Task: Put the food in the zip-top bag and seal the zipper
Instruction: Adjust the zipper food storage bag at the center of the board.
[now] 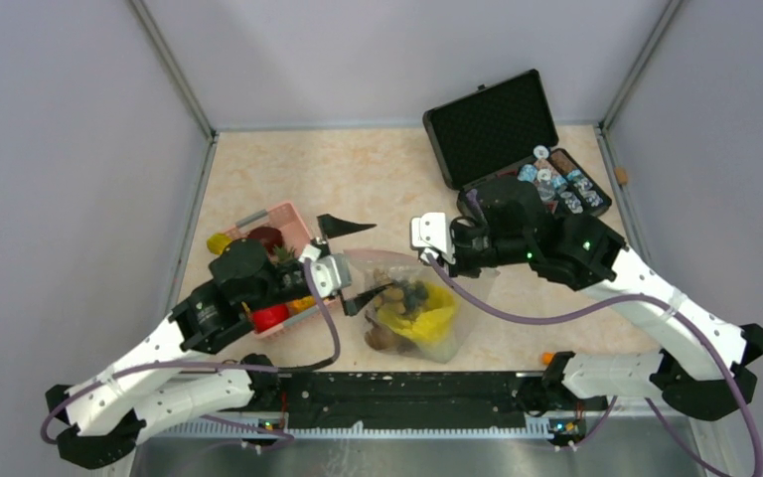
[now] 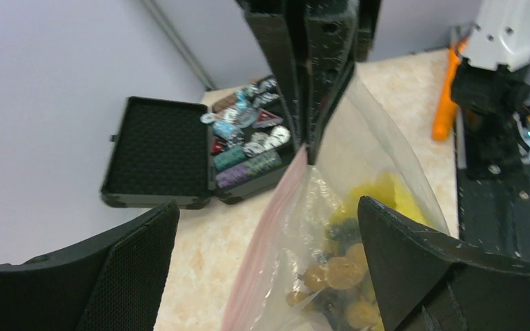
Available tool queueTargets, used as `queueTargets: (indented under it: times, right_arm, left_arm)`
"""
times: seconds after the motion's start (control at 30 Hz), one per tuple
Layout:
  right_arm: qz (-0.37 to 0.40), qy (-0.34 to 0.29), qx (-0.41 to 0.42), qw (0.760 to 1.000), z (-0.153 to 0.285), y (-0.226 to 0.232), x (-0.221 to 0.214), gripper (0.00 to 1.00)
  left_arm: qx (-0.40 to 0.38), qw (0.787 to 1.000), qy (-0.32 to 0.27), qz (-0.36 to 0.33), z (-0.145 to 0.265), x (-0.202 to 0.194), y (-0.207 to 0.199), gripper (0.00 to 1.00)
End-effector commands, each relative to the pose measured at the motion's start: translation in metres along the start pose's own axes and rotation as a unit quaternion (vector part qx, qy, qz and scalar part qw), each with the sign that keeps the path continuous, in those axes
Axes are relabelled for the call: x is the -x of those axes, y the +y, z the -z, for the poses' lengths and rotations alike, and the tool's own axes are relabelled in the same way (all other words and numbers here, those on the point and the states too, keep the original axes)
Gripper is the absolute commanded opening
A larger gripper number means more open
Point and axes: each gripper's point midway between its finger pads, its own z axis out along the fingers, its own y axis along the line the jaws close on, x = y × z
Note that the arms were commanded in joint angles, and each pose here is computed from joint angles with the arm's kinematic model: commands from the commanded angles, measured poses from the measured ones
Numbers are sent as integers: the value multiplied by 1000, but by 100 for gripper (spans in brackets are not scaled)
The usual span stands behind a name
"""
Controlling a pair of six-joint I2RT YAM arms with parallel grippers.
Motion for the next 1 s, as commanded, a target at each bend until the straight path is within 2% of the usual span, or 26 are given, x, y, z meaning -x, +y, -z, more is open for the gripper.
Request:
queueTargets:
  times: [0.0, 0.1, 0.2, 0.37, 0.4, 0.6, 0.7, 0.8, 0.9, 0.93, 0.97]
  right_arm:
    - [75, -34, -2, 997, 9, -8, 19, 0]
    - [92, -34, 0, 995, 10, -7, 18, 0]
    - [111, -48, 2, 993, 13, -4, 20, 0]
    - [130, -75, 8, 989, 18, 6, 22, 0]
    - [131, -78, 11, 988, 19, 8, 22, 0]
    - [134, -79, 11, 988, 19, 9, 22, 0]
    - [134, -79, -2, 988, 19, 4, 23, 0]
    - [128, -88, -30, 987, 20, -4, 27, 0]
    - [114, -107, -51, 986, 23, -8, 31, 0]
    - [108, -115, -59, 986, 23, -9, 32, 9]
    - [101, -123, -67, 985, 25, -10, 34, 23]
  left_arm:
    - [-98, 994, 19, -31, -14, -5, -24, 99]
    - [-124, 991, 48, -26, -25, -19, -30, 99]
    - [-117, 991, 69, -21, -36, -32, -27, 98]
    - [-110, 991, 70, -23, -52, -35, -19, 97]
    - [-109, 991, 71, -21, -55, -34, -17, 93]
    - [-128, 987, 92, -19, -68, -44, -18, 63]
    - [-146, 984, 99, -13, -67, -49, -25, 38]
    - [-153, 983, 102, -12, -64, -51, -29, 3]
    - [-151, 983, 109, -10, -62, -55, -29, 0]
    - [-147, 983, 112, -6, -63, -57, -28, 0]
    - [-144, 983, 114, -1, -64, -58, -27, 0]
